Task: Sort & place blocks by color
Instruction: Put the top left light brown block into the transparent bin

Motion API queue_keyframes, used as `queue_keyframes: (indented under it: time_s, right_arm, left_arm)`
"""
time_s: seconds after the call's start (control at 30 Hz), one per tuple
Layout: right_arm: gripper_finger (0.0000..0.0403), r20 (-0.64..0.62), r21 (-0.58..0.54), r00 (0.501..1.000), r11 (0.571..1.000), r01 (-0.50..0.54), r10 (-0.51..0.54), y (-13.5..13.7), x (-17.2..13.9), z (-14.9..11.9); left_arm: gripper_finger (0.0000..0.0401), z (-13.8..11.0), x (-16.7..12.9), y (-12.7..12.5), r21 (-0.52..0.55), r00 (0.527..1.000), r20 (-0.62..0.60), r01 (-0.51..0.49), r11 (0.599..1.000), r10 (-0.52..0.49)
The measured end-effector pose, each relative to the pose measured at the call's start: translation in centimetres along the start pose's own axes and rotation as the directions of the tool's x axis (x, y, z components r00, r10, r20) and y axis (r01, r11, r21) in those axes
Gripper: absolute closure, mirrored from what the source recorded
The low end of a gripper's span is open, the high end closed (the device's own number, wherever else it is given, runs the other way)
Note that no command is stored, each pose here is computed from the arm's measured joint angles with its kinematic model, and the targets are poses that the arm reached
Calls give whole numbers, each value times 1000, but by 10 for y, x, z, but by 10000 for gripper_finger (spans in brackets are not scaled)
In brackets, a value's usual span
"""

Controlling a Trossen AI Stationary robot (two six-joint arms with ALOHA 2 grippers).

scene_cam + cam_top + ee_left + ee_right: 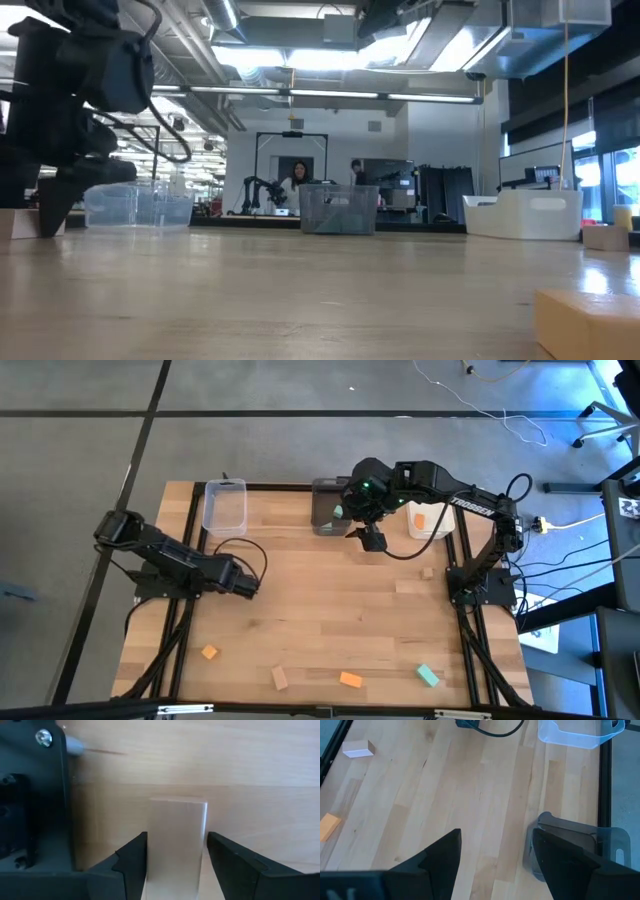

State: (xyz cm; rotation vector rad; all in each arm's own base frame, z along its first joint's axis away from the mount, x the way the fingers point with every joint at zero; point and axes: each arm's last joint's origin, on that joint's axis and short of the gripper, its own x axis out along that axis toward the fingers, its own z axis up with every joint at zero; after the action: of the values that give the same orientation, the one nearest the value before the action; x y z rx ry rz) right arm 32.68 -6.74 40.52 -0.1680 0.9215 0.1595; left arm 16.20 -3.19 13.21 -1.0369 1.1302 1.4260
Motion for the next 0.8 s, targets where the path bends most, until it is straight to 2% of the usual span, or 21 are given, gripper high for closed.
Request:
queue_keyframes:
  time_s: [0.13, 0.33, 0.8]
  right_arm:
    - [158, 1, 0, 1000, 1000, 0, 0, 0, 0, 0]
    - [158, 1, 0, 1000, 1000, 0, 0, 0, 0, 0]
    - [158, 1, 0, 1000, 1000, 0, 0, 0, 0, 0]
  left_arm:
    - [205, -1, 2, -3, 12, 999, -13, 39, 999, -38]
    - [205, -1, 0, -5, 111, 999, -7, 50, 993, -49]
    - [211, -2, 0, -5, 104, 999, -18, 50, 993, -48]
